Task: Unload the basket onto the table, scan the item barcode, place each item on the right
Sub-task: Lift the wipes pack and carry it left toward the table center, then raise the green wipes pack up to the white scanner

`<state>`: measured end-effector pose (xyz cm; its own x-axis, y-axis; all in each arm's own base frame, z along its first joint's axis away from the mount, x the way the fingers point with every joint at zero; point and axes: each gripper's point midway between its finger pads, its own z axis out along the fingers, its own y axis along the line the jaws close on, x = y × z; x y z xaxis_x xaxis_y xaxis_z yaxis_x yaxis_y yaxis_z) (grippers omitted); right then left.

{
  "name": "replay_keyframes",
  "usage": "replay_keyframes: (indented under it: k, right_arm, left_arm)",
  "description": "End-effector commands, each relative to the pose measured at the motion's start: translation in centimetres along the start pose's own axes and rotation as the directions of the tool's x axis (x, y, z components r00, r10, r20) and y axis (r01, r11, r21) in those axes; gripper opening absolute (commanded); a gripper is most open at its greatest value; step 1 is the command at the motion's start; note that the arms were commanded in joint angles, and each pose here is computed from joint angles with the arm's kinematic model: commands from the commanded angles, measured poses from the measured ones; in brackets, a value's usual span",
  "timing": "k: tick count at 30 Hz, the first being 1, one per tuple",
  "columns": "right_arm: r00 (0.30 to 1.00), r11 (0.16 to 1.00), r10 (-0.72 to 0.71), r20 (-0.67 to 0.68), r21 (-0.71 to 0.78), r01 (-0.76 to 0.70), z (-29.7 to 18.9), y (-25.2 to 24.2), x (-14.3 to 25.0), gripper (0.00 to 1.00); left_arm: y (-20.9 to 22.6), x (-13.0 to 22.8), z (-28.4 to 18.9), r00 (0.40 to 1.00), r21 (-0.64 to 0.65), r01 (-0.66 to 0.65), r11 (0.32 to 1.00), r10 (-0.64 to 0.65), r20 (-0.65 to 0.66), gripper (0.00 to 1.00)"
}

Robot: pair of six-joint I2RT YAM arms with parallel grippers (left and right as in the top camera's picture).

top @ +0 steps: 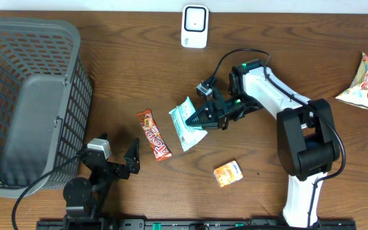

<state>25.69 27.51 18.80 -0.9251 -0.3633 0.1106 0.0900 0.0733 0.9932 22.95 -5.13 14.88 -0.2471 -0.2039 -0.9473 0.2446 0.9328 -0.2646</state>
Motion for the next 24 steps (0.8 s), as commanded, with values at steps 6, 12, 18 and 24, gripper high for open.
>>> replay_keyframes:
  k: [6, 12, 18, 24]
  right_arm:
    - [0.896, 0.897, -0.443, 0.012, 0.012, 0.443, -0.7, 1.1, 0.2, 0.01]
    - [0.758, 0.756, -0.652, -0.032, 0.054, 0.653, -1.5, -0.1, -0.2, 0.01]
    - [0.643, 0.617, -0.75, -0.158, 0.184, 0.765, -2.2, -3.9, -3.6, 0.01]
    - [0.786, 0.465, -0.595, -0.17, 0.725, 0.508, -5.5, -9.8, -13.2, 0.01]
  left_arm:
    - [0.4, 1.3, 0.2, 0.999, -0.012, -0.005, 1.0, 0.004, -0.038, 0.98]
    - [0.4, 1.3, 0.2, 0.999, -0.012, -0.005, 1.0, 0.004, -0.038, 0.98]
    - [0.4, 1.3, 0.2, 0.999, -0.012, -0.005, 1.0, 0.004, -0.038, 0.98]
    - [0.4, 1.3, 0.2, 0.999, -0.012, -0.005, 1.0, 0.004, -0.038, 0.98]
